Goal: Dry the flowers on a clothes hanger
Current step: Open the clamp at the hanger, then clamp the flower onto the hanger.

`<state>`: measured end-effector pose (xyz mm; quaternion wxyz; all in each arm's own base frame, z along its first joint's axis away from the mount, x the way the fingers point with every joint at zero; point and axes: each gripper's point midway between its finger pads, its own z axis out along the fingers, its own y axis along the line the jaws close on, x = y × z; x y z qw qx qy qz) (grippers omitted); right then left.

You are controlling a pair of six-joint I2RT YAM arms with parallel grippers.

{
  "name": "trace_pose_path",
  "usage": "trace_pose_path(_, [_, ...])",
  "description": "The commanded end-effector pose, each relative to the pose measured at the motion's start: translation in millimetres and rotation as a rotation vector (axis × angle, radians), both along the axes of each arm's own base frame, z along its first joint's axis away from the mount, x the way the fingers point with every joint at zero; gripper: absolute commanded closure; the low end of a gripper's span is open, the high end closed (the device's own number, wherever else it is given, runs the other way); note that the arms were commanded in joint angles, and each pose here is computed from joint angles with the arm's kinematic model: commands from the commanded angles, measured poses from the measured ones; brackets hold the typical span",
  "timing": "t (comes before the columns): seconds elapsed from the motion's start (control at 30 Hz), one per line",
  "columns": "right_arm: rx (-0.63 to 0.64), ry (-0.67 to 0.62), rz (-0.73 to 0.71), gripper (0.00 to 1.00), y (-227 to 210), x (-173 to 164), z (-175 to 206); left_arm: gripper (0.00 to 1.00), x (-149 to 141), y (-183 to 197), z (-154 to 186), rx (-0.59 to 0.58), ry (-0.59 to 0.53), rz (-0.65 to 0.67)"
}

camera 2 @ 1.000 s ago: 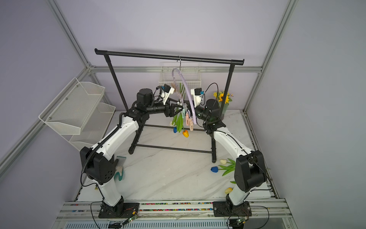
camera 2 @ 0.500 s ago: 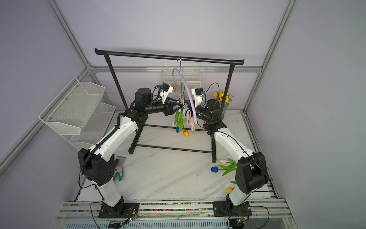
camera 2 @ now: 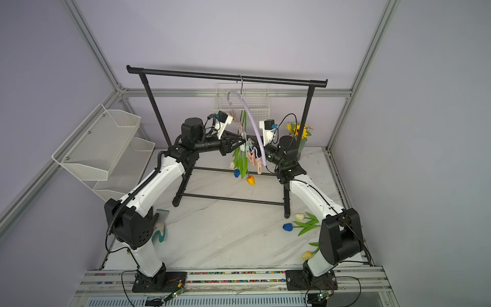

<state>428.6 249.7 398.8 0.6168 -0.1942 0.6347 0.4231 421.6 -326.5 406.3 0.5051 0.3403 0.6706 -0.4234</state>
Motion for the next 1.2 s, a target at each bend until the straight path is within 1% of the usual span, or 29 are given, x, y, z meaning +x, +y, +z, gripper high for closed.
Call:
trace_pose_path(0.0, [0.029,0.003,-0.044,1.0,-7,-7,9,0.77,-18,1,38,-0.047,-0.076,-0.031])
trace_pose_path(0.2, [0.065,0.064,-0.077,1.0,-16,-12,-3,0.78,-18,1,40,-0.057,-0.076,-0.035])
trace_pose_path(0.33, [0.107,0.139,-0.078,1.0,-18,-14,-14,0.78,-19,1,44,-0.066,-0.082,-0.039])
trace_pose_path(0.57, [0.189,0.256,-0.043,1.0,-18,-23,-38,0.79,-19,0,47,-0.076,-0.084,-0.042])
trace_pose_path(0.83, [0.206,0.307,0.053,1.0,-7,-36,-51,0.8,-19,-1,48,-0.083,-0.08,-0.045])
trace_pose_path(1.17, [0.212,0.307,0.16,1.0,8,-54,-47,0.8,-18,-2,46,-0.085,-0.075,-0.05])
